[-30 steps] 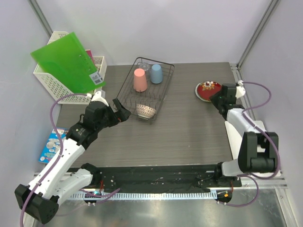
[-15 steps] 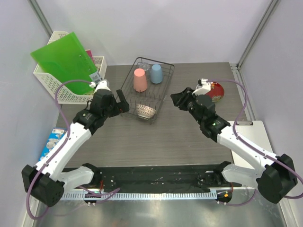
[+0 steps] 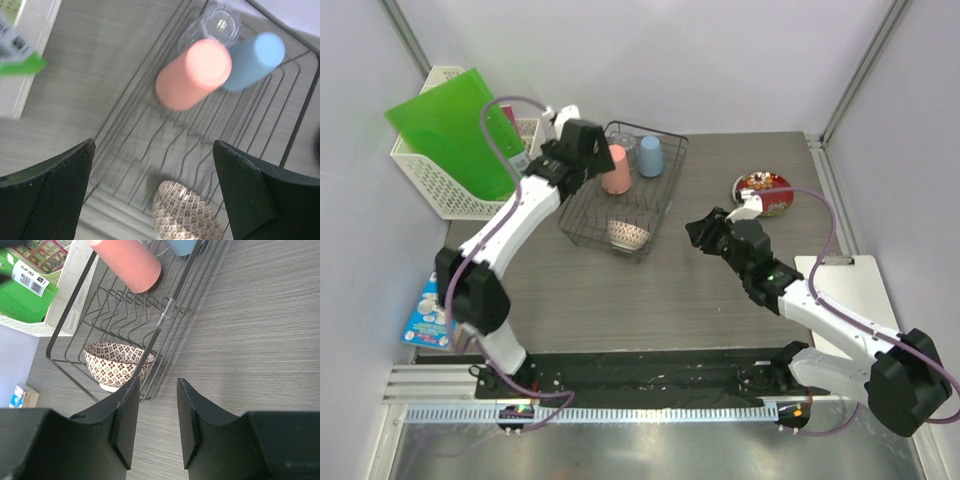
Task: Unload the mixed dishes from the dish rack
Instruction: Pick up the cup from the dish rack.
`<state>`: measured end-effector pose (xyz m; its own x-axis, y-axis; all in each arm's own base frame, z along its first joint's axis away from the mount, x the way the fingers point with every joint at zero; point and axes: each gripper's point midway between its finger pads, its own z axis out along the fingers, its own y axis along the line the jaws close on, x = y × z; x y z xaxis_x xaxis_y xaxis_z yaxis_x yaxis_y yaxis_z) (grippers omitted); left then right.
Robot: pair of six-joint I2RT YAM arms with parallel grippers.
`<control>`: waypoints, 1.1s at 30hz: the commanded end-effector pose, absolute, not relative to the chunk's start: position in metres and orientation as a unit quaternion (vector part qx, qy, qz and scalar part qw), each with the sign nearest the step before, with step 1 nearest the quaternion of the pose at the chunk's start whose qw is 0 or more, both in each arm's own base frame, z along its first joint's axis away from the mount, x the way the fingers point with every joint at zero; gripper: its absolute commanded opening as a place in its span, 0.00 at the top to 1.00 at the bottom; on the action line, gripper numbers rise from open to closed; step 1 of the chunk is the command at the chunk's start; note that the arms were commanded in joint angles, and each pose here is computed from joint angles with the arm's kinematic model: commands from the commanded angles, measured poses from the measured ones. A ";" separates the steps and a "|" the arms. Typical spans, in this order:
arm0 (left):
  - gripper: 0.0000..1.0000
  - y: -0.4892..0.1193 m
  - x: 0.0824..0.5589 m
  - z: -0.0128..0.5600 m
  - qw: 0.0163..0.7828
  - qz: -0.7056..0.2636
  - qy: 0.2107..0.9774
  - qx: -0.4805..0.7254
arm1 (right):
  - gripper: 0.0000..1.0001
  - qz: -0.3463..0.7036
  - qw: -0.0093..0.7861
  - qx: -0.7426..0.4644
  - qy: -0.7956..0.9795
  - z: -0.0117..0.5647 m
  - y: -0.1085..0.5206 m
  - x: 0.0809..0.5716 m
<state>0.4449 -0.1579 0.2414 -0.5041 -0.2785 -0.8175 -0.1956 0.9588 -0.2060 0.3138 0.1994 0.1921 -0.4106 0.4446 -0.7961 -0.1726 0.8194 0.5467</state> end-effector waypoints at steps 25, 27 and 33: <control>0.00 -0.222 0.583 0.176 0.499 -0.016 0.865 -0.040 | 0.60 0.337 0.549 0.071 0.762 0.199 0.204 0.296; 0.01 -0.222 0.581 0.170 0.494 -0.014 0.869 -0.038 | 0.60 0.334 0.549 0.073 0.763 0.197 0.202 0.296; 0.16 -0.215 0.573 0.166 0.497 -0.008 0.867 -0.037 | 0.60 0.328 0.551 0.079 0.763 0.196 0.200 0.298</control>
